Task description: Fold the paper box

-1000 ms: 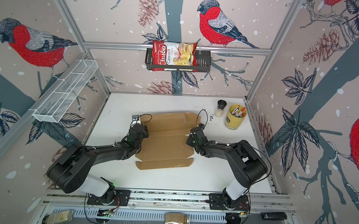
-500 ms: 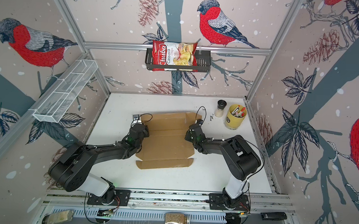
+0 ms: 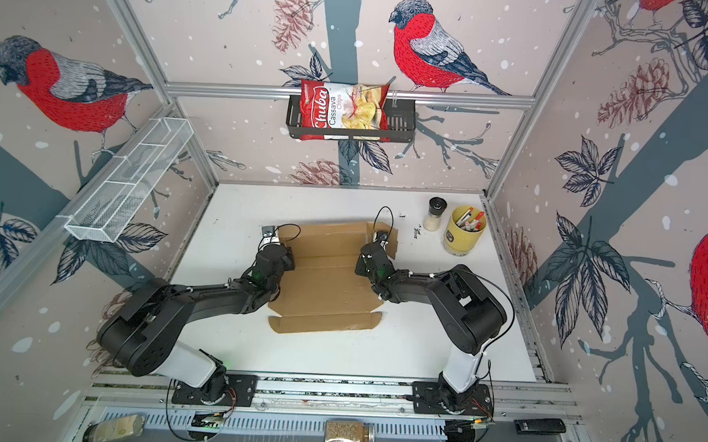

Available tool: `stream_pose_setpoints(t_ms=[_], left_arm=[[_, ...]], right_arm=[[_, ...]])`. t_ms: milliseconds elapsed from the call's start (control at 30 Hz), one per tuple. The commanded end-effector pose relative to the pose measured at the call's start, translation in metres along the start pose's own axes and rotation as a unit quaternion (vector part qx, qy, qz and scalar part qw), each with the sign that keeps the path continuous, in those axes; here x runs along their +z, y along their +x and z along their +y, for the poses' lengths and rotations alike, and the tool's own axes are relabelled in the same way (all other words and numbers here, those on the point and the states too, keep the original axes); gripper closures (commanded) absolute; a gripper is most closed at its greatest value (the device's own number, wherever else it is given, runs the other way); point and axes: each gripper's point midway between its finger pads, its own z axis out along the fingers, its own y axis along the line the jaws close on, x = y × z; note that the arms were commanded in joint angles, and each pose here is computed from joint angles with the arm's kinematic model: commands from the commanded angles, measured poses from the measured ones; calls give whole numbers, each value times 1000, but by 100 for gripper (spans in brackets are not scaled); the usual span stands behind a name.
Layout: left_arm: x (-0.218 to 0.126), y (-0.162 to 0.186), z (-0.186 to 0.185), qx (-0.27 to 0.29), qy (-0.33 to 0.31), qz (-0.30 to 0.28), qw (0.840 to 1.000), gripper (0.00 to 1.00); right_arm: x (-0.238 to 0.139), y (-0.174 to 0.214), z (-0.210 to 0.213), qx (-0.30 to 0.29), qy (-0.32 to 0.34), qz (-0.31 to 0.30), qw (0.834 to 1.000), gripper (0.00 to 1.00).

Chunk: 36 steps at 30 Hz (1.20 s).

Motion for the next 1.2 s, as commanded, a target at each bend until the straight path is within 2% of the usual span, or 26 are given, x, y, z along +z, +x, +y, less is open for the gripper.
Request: stream_pose_setpoints(t_ms=[0, 433, 500, 633, 767, 933, 1100, 1167], left_arm=[[-1, 33, 1, 23, 10, 63, 998, 97], [-1, 34, 1, 20, 9, 65, 998, 97], [-2, 32, 2, 22, 6, 65, 998, 97], [-4, 28, 6, 24, -5, 60, 998, 97], [-3, 25, 5, 28, -5, 59, 998, 97], [-1, 23, 9, 34, -19, 55, 998, 97], [1, 19, 1, 44, -5, 59, 997, 96], [3, 17, -3, 53, 2, 63, 997, 96]], right_arm=[[3, 0, -3, -24, 21, -2, 999, 61], [11, 16, 19, -27, -37, 38, 998, 62], [5, 11, 21, -31, -55, 40, 997, 57], [-23, -2, 22, -47, -109, 33, 992, 42], [-59, -10, 17, -78, -133, 27, 988, 35], [-96, -31, -19, -89, -92, 9, 992, 33], [-136, -104, -66, -66, -18, -99, 993, 29], [-138, -121, -71, -94, -13, -118, 988, 29]])
